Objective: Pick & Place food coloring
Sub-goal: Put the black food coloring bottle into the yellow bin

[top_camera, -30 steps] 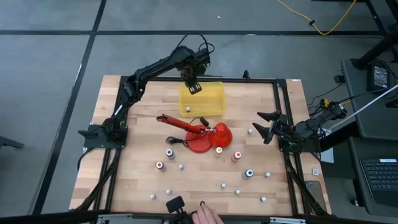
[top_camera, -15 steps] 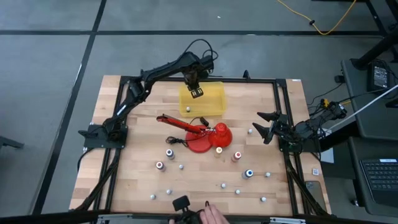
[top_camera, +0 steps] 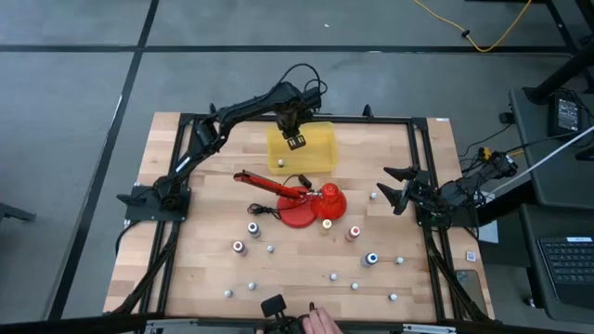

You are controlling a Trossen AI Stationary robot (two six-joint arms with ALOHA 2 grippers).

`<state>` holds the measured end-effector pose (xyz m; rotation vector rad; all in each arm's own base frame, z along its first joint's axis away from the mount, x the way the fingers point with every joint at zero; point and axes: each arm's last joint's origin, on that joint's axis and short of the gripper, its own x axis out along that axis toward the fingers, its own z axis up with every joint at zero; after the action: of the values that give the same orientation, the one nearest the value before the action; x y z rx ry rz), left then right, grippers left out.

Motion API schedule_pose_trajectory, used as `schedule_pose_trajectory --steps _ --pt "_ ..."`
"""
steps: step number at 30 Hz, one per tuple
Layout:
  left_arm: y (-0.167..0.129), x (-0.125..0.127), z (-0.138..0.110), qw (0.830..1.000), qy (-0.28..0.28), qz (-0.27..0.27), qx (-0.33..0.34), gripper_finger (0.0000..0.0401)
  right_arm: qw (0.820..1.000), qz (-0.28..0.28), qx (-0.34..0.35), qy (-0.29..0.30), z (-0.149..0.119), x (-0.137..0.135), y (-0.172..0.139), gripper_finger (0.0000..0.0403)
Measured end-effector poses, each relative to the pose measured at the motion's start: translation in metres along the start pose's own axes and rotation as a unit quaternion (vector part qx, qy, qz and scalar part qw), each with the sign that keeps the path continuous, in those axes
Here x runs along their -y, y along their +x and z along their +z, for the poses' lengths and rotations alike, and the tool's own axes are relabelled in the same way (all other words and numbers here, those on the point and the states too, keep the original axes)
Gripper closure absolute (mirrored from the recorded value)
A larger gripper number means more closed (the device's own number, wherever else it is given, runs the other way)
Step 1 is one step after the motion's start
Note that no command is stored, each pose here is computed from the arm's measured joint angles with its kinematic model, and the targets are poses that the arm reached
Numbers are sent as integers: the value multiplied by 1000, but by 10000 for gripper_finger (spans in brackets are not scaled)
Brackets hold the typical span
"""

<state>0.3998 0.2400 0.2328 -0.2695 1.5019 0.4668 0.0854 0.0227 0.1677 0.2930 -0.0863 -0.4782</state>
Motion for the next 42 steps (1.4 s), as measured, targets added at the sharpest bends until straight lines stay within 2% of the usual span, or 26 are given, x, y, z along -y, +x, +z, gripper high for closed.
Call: schedule_pose_trajectory --steps 14,18,29,34,42 --pt "-4 35 -1 997 62 -34 -3 338 1000 0 0 0 0 0 0 56" --pt "7 44 3 997 70 -44 -11 338 1000 0 0 0 0 0 0 56" --pt "16 46 4 997 60 -43 -20 338 1000 0 0 0 0 0 0 56" --pt "27 53 7 996 66 -45 -26 338 1000 0 0 0 0 0 0 56" --pt "28 61 10 996 72 -59 -14 338 1000 0 0 0 0 0 0 56"
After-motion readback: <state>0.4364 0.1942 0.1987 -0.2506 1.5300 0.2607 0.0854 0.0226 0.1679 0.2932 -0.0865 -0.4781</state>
